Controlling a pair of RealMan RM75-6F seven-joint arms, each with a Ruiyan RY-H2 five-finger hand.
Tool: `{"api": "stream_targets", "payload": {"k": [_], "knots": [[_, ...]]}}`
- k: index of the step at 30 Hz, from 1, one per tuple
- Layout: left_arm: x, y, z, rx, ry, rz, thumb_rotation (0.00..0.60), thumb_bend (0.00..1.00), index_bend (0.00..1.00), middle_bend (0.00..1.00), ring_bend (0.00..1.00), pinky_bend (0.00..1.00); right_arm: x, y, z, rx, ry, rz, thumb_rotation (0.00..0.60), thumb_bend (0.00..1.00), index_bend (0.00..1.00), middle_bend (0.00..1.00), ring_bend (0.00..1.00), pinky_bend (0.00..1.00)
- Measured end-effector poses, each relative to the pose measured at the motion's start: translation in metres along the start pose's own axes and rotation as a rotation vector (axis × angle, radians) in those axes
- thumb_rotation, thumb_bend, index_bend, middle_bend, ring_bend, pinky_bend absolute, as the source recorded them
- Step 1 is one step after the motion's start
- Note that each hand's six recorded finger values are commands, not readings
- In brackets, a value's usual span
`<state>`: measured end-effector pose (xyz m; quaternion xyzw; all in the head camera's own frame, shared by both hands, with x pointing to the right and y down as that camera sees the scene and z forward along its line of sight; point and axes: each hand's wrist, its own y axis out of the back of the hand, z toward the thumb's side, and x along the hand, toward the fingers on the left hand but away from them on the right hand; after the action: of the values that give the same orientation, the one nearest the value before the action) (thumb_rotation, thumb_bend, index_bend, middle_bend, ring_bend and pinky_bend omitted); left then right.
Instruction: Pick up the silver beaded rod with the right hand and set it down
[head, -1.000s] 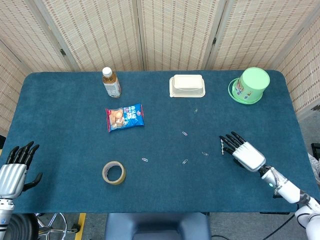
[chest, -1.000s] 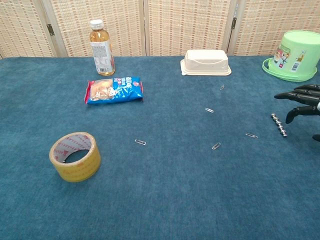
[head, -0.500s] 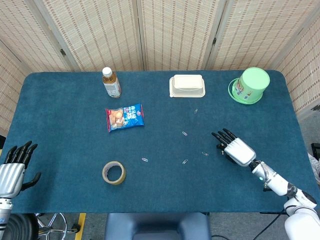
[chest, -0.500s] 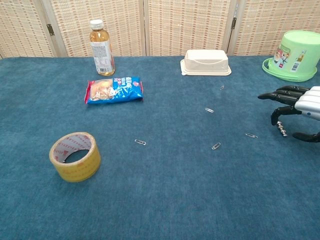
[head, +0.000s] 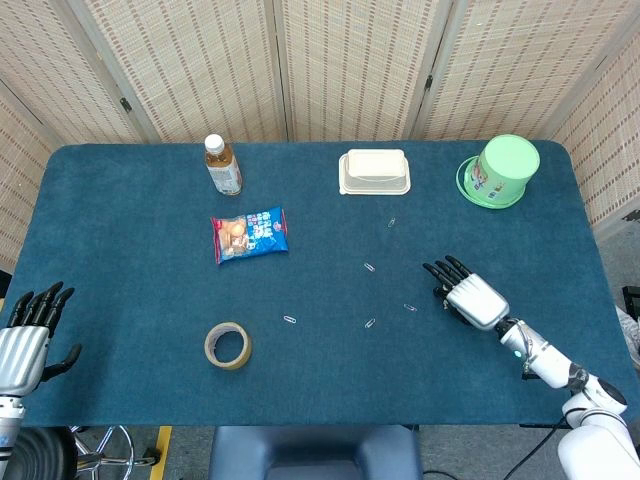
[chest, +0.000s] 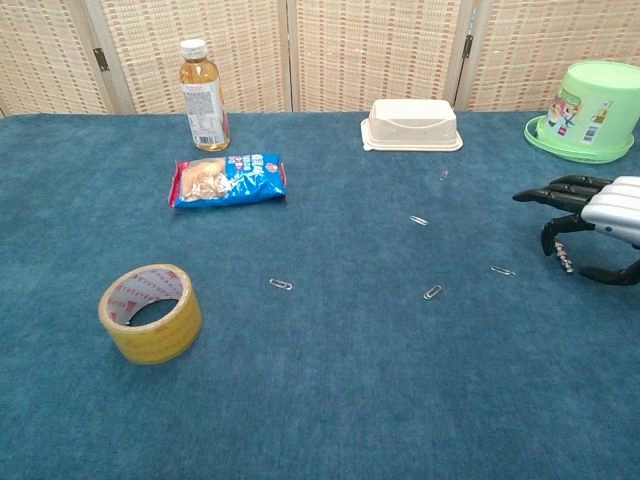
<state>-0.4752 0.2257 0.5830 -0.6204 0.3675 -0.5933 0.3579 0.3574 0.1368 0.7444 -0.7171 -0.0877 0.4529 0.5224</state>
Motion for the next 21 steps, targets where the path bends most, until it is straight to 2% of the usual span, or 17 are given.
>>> {"api": "stream_targets", "payload": {"k": [11, 21], "knots": [[0.0002, -0.0003, -0.0001, 0.003, 0.003, 0.0, 0.6, 0.39, 0.0, 0.07, 0.11, 0.07, -0.0025, -0.0034, 0.0054, -0.012, 0.001, 0.001, 0.6, 0.41, 0.44, 0.0, 0.0, 0.0], [0.0011, -0.0002, -0.0018, 0.011, 0.013, 0.005, 0.6, 0.39, 0.0, 0.07, 0.11, 0.08, -0.0051, -0.0053, 0.006, -0.023, -0.012, 0.003, 0.6, 0.41, 0.56, 0.0, 0.0, 0.0]]}}
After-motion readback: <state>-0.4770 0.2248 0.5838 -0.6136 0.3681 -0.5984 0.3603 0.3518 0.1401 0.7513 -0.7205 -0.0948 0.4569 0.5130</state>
